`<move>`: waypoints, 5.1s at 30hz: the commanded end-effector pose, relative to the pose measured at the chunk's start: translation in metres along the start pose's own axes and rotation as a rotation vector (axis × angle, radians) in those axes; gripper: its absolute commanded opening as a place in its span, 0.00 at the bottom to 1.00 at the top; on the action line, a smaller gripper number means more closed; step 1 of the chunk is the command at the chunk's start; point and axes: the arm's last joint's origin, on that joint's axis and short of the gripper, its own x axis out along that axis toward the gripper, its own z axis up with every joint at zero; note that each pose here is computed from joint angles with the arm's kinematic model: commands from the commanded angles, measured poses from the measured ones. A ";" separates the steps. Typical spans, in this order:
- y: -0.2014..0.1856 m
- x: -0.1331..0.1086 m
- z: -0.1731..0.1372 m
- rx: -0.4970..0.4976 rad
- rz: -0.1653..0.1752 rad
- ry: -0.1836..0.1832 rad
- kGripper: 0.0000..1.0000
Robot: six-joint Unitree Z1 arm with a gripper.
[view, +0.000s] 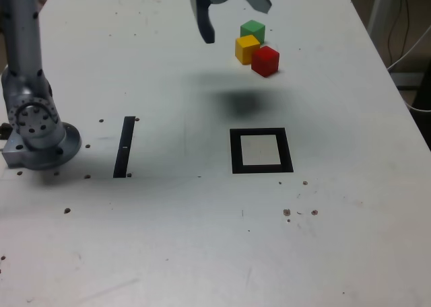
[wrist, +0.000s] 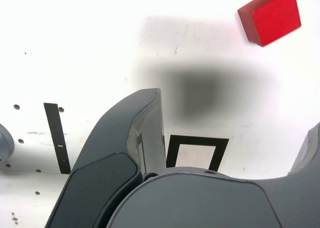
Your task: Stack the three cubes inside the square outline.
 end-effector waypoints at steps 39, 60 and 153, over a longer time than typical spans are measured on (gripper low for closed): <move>0.026 0.100 0.097 -0.359 0.025 0.190 0.94; 0.035 0.121 0.111 -0.363 0.020 0.208 0.68; -0.198 0.103 0.030 0.089 0.050 0.078 0.51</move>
